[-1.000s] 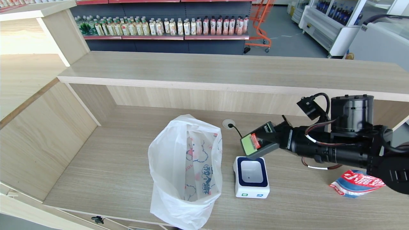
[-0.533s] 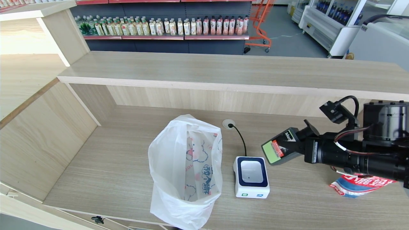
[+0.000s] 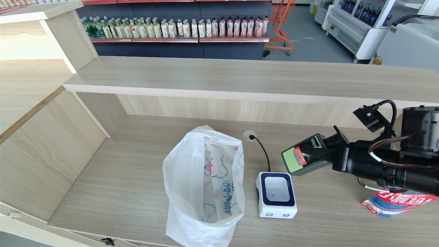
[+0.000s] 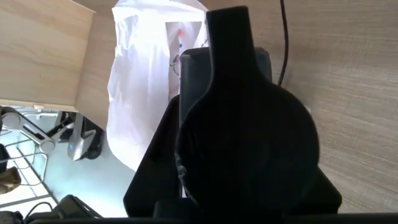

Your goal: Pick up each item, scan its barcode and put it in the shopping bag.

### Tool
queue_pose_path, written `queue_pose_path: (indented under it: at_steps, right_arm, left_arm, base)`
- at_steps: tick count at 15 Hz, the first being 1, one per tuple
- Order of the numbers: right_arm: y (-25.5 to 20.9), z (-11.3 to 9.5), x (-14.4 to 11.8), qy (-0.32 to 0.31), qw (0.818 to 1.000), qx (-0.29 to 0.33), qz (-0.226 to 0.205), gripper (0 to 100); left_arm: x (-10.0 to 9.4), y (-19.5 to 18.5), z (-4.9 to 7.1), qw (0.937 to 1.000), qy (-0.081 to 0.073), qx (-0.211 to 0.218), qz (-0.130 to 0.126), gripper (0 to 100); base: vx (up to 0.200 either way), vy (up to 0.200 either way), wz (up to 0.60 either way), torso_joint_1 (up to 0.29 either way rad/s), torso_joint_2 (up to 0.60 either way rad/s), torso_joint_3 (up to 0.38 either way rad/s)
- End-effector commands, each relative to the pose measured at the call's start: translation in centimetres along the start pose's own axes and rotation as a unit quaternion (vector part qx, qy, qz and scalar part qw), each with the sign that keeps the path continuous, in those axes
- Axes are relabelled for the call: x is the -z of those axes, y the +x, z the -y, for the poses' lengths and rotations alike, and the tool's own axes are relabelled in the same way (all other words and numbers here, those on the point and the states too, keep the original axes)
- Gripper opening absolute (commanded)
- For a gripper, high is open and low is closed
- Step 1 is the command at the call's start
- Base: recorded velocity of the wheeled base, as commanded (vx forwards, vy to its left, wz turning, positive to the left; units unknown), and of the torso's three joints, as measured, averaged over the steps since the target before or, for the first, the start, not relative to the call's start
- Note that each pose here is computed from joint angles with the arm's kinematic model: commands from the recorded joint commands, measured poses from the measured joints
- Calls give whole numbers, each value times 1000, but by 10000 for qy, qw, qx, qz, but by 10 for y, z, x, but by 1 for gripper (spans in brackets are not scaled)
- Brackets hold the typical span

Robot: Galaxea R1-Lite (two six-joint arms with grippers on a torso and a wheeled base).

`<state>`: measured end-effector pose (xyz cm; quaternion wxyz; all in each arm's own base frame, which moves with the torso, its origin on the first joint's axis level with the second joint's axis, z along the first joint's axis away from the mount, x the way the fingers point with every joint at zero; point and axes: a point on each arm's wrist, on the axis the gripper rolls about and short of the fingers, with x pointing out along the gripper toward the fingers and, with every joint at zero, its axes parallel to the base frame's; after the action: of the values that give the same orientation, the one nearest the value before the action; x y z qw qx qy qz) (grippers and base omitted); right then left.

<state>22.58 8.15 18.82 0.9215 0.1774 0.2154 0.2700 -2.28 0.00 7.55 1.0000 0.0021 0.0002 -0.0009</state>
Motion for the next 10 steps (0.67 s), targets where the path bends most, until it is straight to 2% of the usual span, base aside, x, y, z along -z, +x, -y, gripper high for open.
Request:
queue_pose_path:
  at_steps: [1, 3, 6, 7, 10]
  right_arm:
    - [-1, -3, -3, 23, 10000, -64, 57, 0]
    - [4, -4, 0, 51, 9999, -88, -38, 0]
    - [13, -4, 5, 63, 9997, -118, -212, 0]
    - [30, 0, 13, 108, 9988, -72, -470, 0]
    - [63, -4, 10, 27, 9981, -146, -602, 0]
  left_arm:
    - [0, 0, 0, 10000, 2, -1, 2, 100]
    - [0, 0, 0, 10000, 2, -1, 2, 100]
    - [0, 0, 0, 10000, -6, -9, 2, 100]
    - [0, 0, 0, 10000, -6, -1, 2, 100]
    - [0, 0, 0, 10000, -6, -1, 2, 100]
  base:
    - [0, 200, 0, 27, 2, 2]
    - [0, 200, 0, -5, 2, 2]
    - [0, 0, 0, 0, 0, 0]
    - [0, 0, 0, 0, 0, 0]
    - [0, 0, 0, 0, 0, 0]
